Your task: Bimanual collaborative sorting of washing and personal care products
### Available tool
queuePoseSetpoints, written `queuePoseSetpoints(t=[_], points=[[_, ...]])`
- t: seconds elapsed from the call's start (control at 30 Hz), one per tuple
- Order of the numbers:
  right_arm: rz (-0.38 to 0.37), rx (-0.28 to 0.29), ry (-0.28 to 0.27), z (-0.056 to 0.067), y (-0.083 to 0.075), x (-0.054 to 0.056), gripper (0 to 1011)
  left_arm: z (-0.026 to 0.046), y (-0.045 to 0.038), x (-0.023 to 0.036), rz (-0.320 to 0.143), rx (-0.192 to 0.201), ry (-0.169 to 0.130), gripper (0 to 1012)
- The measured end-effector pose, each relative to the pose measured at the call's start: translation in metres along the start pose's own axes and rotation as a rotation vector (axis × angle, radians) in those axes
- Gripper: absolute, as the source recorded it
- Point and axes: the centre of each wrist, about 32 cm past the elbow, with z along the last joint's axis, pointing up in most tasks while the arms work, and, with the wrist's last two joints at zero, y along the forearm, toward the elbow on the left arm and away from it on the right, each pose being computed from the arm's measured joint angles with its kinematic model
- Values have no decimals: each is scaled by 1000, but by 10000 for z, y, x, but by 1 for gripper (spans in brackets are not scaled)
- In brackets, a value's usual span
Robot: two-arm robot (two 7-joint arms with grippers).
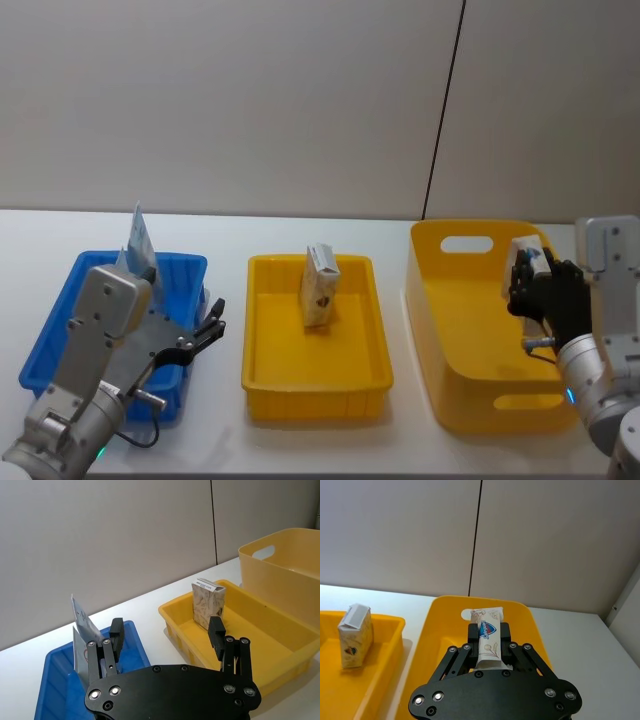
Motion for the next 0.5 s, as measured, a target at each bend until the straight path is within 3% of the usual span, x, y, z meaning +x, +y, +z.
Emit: queuePoseSetpoints(t=[0.1,0.5], points=[[-1,-6,3,-46,41,23,246,0,0,0,0,0,0,1002],[9,-16,10,-148,158,74,652,0,0,0,0,0,0,1001]])
